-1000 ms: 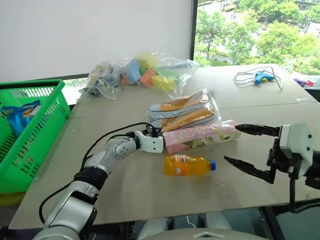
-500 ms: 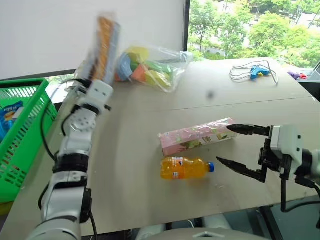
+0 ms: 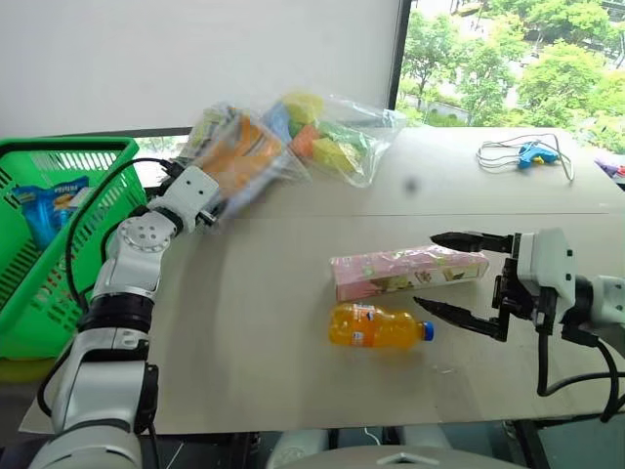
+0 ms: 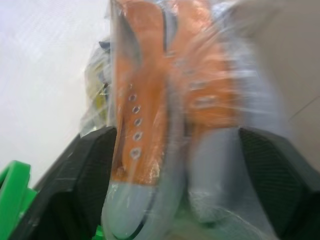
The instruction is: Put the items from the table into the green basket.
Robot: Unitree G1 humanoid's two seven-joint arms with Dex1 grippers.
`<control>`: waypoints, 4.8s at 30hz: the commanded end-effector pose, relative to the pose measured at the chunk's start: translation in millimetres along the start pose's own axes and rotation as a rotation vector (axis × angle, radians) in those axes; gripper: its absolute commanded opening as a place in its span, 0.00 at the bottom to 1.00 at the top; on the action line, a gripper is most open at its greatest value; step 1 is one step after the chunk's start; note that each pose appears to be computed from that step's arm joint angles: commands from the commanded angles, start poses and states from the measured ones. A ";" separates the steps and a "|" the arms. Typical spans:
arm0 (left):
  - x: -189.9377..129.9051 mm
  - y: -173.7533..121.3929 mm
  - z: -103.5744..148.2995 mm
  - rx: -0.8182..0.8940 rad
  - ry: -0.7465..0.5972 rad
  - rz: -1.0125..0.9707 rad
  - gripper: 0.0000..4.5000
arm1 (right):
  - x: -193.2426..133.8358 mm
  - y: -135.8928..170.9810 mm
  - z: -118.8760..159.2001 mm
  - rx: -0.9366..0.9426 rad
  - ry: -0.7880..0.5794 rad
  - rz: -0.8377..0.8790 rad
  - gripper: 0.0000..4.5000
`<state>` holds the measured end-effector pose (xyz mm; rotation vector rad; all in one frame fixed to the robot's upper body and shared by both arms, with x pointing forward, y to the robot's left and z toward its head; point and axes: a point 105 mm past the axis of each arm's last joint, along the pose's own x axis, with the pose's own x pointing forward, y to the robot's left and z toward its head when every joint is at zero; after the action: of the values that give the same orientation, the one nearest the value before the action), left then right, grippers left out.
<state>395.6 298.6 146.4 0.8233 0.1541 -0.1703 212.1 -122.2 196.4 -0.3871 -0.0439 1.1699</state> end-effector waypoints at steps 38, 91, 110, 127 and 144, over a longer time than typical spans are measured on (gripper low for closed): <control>-113.8 -215.7 115.3 0.163 -0.106 -1.386 0.99 | -68.5 4.3 -4.9 0.083 0.259 0.187 1.00; -100.2 156.7 -64.5 -0.362 0.190 0.397 0.66 | 67.1 -81.4 133.7 -0.055 -0.220 0.176 1.00; -101.3 152.8 -76.9 -0.426 0.170 0.485 0.99 | 71.9 -75.8 129.0 -0.060 -0.214 0.195 1.00; -36.4 -63.1 131.2 -0.445 -0.354 -0.533 0.99 | 17.9 -81.1 66.5 0.036 -0.003 -0.057 1.00; -14.7 -186.0 156.0 -0.228 -0.206 -1.171 0.99 | -40.6 -43.9 27.8 0.144 0.221 -0.296 1.00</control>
<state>357.7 63.4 120.3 0.3715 0.4259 -1.2548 231.1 -165.3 232.1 -0.3365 0.2230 0.8581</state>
